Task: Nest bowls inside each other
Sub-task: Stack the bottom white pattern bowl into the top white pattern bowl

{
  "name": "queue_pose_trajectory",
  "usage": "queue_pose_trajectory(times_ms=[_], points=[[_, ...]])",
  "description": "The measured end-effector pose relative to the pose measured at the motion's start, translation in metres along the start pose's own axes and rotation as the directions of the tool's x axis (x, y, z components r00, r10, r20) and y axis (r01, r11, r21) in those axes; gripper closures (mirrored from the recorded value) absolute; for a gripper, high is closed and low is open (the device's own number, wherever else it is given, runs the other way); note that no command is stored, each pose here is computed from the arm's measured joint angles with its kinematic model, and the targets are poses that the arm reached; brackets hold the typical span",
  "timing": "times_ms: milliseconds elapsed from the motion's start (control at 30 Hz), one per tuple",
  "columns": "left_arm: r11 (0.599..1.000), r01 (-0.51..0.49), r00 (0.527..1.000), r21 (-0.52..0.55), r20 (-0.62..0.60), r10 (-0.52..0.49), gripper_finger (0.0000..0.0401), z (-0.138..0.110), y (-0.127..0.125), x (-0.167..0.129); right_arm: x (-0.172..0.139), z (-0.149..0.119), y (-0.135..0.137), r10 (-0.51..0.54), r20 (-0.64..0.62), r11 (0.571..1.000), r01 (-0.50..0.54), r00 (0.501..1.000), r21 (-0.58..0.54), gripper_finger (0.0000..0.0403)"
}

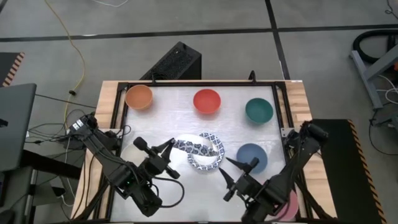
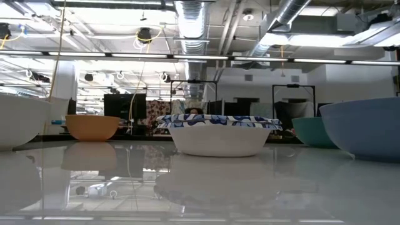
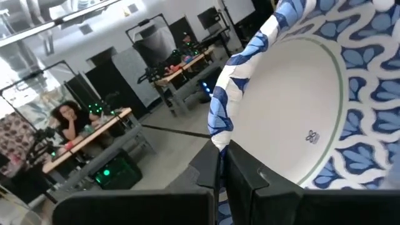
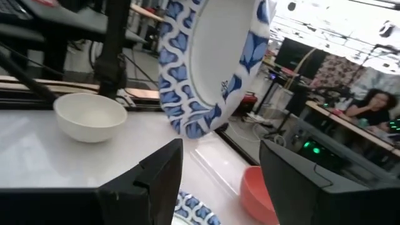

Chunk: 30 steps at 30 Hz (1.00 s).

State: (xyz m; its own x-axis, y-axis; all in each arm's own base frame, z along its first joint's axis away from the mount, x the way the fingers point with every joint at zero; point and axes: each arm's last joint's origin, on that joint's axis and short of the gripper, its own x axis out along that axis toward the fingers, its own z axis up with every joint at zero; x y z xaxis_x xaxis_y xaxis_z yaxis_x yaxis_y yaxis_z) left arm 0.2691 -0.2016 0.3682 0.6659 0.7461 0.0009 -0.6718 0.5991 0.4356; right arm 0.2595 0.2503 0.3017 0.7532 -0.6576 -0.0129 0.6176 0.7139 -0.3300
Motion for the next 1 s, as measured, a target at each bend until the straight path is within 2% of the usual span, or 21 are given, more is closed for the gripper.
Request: queue_pose_trajectory(times_ms=[267,600,1000], points=[[0.999,0.033,0.999,-0.001,-0.036,-0.033,0.0401,-0.001,-0.001,0.004,0.012,0.008,-0.006,-0.042,0.0,0.999,0.042,0.999,-0.015,0.017],[1.0,0.006,0.998,-0.007,-0.07,-0.007,0.0401,-0.002,0.0,0.02,0.017,0.035,-0.01,0.003,-0.049,0.999,-0.005,0.999,-0.041,0.017],[0.998,0.049,0.993,0.033,-0.105,-0.045,0.0401,-0.003,-0.001,0.023,0.056,0.043,-0.019,-0.04,-0.121,0.99,0.023,0.992,-0.137,0.017]])
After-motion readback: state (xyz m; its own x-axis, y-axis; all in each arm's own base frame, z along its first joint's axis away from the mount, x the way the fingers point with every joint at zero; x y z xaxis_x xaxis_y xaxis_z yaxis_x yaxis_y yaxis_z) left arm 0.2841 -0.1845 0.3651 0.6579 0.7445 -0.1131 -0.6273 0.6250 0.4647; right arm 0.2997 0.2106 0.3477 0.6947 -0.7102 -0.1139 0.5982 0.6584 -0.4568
